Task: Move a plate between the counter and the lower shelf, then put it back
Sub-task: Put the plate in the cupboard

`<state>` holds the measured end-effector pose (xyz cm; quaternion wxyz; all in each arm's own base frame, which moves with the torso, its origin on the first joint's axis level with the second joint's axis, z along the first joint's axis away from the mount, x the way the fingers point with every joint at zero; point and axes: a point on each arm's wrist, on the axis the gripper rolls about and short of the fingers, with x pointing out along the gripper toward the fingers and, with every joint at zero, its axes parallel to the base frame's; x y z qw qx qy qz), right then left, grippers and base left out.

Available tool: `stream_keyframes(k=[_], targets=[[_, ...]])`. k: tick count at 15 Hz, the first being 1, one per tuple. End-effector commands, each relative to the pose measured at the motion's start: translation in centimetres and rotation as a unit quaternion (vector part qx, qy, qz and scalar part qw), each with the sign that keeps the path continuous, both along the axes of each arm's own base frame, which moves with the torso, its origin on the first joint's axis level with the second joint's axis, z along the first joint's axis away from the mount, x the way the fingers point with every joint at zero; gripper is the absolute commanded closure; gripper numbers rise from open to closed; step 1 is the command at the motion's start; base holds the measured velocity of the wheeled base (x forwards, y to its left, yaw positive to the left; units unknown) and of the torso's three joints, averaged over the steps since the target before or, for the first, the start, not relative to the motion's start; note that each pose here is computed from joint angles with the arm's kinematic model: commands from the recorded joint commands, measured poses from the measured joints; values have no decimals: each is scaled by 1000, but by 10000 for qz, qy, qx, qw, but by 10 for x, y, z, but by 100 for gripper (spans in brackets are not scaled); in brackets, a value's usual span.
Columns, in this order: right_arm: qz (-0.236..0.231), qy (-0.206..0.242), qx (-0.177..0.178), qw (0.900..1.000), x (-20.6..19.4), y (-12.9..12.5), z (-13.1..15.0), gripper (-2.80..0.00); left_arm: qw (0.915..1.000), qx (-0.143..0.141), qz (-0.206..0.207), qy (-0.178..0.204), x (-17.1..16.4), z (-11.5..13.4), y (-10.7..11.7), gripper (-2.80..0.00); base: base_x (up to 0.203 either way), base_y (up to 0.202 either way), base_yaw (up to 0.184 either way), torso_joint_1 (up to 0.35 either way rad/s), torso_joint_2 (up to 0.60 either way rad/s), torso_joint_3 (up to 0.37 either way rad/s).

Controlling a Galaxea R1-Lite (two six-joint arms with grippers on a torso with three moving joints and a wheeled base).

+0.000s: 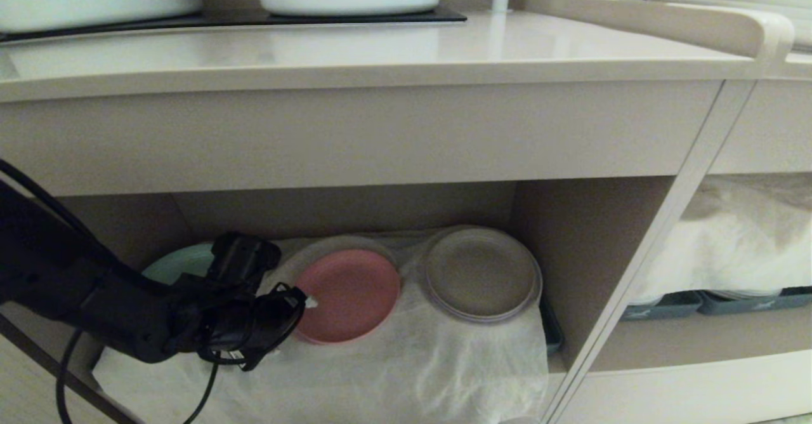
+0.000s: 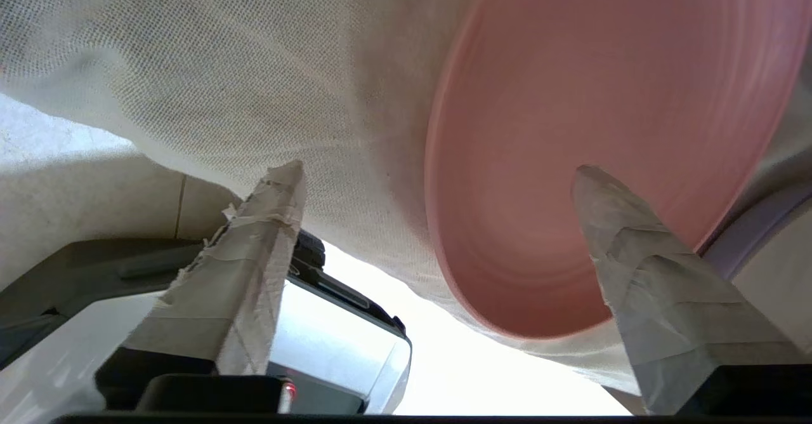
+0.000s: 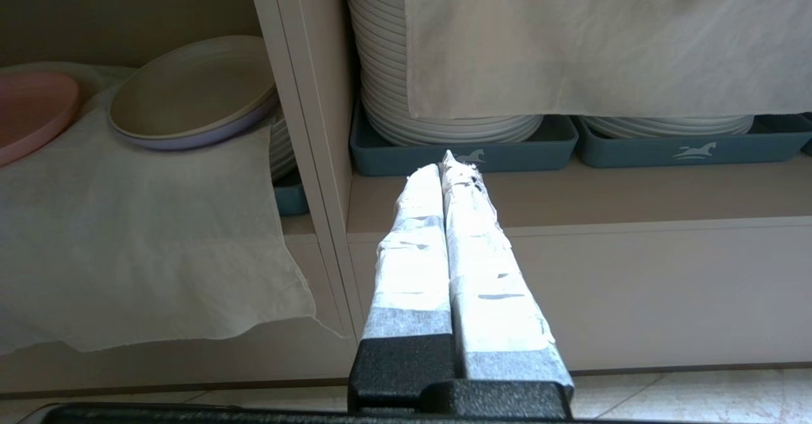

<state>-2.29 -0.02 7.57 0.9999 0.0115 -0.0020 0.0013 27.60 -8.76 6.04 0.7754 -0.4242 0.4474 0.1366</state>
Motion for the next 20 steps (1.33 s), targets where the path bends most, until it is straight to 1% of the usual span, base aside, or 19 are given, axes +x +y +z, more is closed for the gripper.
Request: stream_keyframes(k=[1, 4, 6, 10, 16, 20], targets=[[3, 5, 6, 10000, 0, 0, 0, 0, 10000, -48, -11, -62, -3, 5, -2, -280, 0, 0, 0, 0, 0, 0], [3, 5, 0, 10000, 0, 0, 0, 0, 9998, -66, -63, -163, -9, 12, -4, -280, 0, 0, 0, 0, 0, 0], [3, 5, 6, 10000, 0, 0, 0, 0, 9998, -25, -73, -157, -12, 12, -5, -280, 0, 0, 0, 0, 0, 0], [3, 5, 0, 10000, 0, 0, 0, 0, 9999, 0, -69, -101, -21, 11, -2, -280, 0, 0, 0, 0, 0, 0], [3, 5, 0, 10000, 0, 0, 0, 0, 9999, 47, -18, -120, -35, 14, 3, -280, 0, 0, 0, 0, 0, 0], [3, 5, 0, 10000, 0, 0, 0, 0, 9998, 18, -23, -203, -44, 21, 6, -280, 0, 0, 0, 0, 0, 0]])
